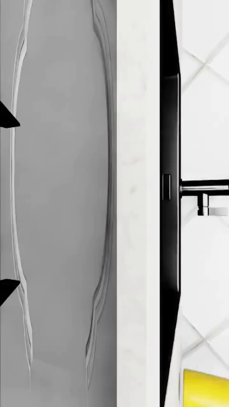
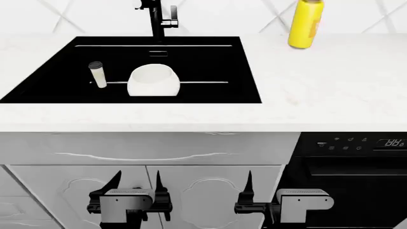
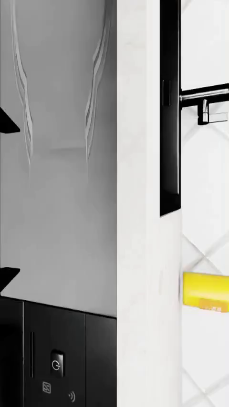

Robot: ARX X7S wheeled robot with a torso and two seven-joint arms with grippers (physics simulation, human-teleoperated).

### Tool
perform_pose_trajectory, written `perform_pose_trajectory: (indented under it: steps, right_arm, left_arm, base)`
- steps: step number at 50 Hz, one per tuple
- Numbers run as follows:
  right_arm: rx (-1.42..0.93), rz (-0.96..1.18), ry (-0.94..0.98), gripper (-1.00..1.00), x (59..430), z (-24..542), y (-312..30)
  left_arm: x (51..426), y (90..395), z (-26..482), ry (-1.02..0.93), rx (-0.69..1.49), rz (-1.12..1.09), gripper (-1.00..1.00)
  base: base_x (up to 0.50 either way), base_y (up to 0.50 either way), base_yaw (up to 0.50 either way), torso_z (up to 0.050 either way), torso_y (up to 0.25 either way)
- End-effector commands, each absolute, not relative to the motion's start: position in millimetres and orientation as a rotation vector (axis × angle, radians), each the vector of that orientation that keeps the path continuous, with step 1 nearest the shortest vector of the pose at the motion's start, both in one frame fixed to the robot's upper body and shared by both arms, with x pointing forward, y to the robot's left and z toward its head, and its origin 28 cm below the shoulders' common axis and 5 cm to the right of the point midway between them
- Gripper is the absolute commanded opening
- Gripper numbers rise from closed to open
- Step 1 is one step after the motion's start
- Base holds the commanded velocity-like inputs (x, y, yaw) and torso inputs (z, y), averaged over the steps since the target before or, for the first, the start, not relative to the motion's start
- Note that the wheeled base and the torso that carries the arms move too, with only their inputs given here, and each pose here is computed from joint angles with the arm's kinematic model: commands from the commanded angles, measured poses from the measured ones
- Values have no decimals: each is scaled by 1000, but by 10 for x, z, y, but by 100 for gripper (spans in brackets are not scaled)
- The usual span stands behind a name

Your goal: Pick the cup and bowl from the sink and place them on the counter for drying.

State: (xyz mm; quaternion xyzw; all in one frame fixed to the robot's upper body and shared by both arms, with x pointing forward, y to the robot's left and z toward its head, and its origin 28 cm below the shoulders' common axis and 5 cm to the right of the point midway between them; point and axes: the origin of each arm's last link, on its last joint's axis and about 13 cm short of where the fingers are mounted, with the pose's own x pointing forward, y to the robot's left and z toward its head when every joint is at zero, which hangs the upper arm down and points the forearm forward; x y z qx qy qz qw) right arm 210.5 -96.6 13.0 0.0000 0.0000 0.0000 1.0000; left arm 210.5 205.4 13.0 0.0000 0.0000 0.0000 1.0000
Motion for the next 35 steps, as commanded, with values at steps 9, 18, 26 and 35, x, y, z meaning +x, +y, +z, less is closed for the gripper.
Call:
perform_pose_trajectory:
  steps: [9, 18, 26, 35]
  right_arm:
    - [2, -2, -1, 100, 2110, 128, -962]
    - [4, -13, -10, 100, 2113, 140, -970]
    - [-25, 6, 1, 100, 2115, 129, -959]
    - [-18, 1, -2, 100, 2114, 132, -962]
  left_arm:
    - [2095, 2061, 119, 2, 0, -1, 100]
    - [2088, 2071, 114, 4, -1, 0, 100]
    - [2093, 2069, 112, 6, -1, -1, 100]
    - [2112, 2048, 116, 7, -1, -3, 100]
  base:
    - [0, 0, 0, 0, 0]
    - [0, 0, 0, 0, 0]
    - [0, 160, 0, 0, 0]
    - [0, 500, 0, 0, 0]
